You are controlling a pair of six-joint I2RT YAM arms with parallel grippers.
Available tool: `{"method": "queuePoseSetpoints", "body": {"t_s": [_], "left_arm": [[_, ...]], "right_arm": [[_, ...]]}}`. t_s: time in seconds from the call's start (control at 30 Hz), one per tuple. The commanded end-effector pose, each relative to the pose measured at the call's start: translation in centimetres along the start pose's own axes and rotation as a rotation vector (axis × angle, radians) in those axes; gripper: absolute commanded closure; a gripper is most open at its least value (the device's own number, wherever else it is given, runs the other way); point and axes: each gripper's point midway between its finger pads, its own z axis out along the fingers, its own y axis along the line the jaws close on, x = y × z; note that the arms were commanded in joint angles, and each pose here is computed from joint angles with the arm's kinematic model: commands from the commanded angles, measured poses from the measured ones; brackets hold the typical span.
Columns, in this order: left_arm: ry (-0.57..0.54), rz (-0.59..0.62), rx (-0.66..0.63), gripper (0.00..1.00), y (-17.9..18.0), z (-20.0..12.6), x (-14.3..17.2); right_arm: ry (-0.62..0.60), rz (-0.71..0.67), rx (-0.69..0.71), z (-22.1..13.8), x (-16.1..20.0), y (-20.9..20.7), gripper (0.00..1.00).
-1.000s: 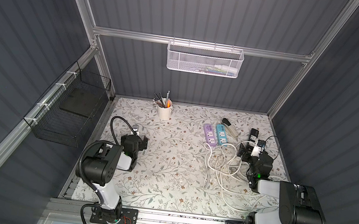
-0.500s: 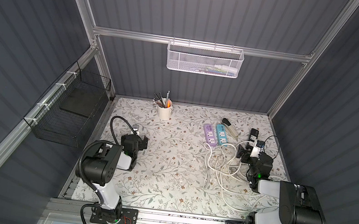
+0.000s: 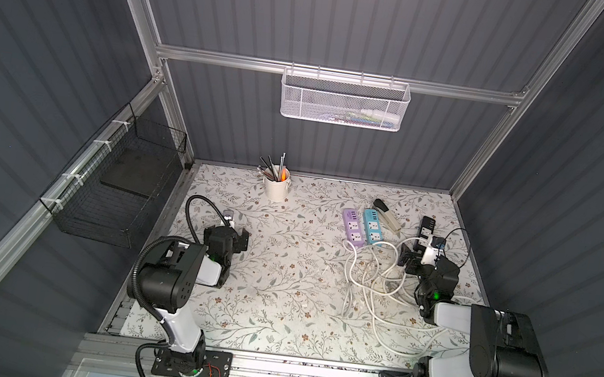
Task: Unwrap the cord wrapped around the power strip
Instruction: Reset both arms
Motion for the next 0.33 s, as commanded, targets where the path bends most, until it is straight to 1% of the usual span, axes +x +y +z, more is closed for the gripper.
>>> {"method": "queuePoseSetpoints", "body": {"t_s": [0.0,0.17,0.3], "left_arm": [[-0.019,-0.023,-0.004,0.0,0.3,0.17,-0.73],[-0.019,-0.024,-0.005,0.0,0.31,0.15,-0.71],[-0.018,-0.024,-0.002,0.0,0.27,0.18,-0.72]], "right_arm": [[-0.019,0.002,-0.006,0.21,-0.79,-0.01,0.01],[-0.002,-0.005,-0.012,0.51,-0.64,0.21,0.01],[-0.018,-0.009,-0.015,0.13,-0.74,0.3,0.01]]}}
